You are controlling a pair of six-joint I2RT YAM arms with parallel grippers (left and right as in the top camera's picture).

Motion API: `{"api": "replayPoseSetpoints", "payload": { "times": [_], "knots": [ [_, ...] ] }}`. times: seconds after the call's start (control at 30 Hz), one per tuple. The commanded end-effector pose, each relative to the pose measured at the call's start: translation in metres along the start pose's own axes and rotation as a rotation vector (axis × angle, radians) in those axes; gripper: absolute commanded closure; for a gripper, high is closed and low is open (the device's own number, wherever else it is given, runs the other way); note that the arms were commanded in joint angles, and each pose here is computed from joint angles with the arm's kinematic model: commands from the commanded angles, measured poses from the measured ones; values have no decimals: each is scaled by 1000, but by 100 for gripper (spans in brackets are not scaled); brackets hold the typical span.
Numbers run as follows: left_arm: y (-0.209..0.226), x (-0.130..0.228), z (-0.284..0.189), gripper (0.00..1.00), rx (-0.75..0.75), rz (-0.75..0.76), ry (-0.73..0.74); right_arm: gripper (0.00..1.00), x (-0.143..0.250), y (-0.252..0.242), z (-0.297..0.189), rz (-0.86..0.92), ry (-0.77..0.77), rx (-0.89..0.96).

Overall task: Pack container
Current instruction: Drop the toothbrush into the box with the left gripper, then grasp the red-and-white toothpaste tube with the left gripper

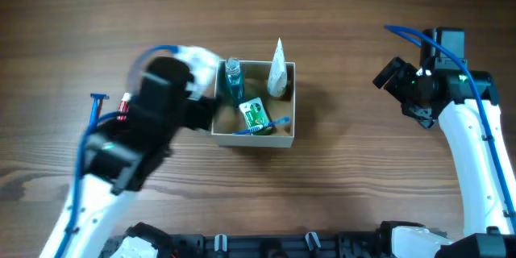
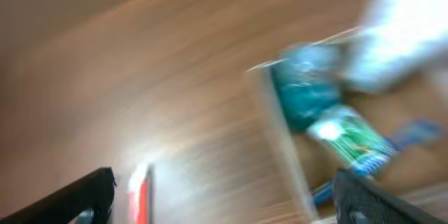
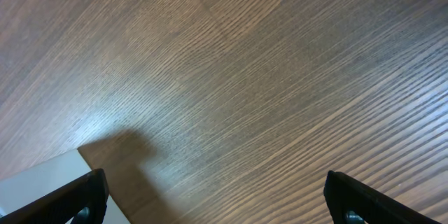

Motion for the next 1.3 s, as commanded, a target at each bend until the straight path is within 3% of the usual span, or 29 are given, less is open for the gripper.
{"api": "replayPoseSetpoints", "payload": {
  "times": [0.0, 0.13, 0.33, 0.47, 0.67, 0.8, 0.83, 0.9, 0.97, 1.07, 1.17, 1.27],
  "knots": [
    [85, 56, 15, 0, -273, -489, 185, 0, 0, -4, 3, -22, -6, 29],
    [125, 127, 66, 0, -273, -688, 443, 0, 1, -5, 3, -46, -1, 33],
    [118, 201, 154, 0, -135, -707, 752, 0, 3, -7, 3, -70, 10, 43],
    [109, 222, 183, 0, -97, -709, 813, 0, 3, -7, 3, -73, 9, 43],
    [92, 216, 203, 4, 100, -673, 739, 0, 3, -8, 3, -74, 12, 46],
    [90, 218, 204, 5, 105, -675, 749, 0, 4, -9, 3, -75, 18, 51],
    [90, 218, 203, 9, 106, -679, 754, 0, 4, -9, 3, -75, 19, 52],
    [87, 220, 201, 31, 114, -680, 770, 0, 5, -9, 3, -75, 20, 53],
    [87, 220, 200, 46, 117, -681, 775, 0, 5, -9, 3, -79, 21, 54],
    [85, 221, 199, 62, 121, -681, 784, 0, 5, -9, 3, -95, 21, 54],
    [85, 221, 199, 71, 122, -682, 784, 0, 5, -9, 3, -97, 21, 53],
    [86, 221, 199, 92, 120, -681, 781, 0, 5, -9, 3, -97, 22, 53]
  ]
}}
Point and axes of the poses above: each gripper's point midway between its finger pads, its own z axis out along the fingers, its own y axis along the line the jaws close on, x = y × z, the point moved 5 cm from there along -z, back along the fingers, and after that the axes turned 8 degrees about z, right-handed, at the moved point
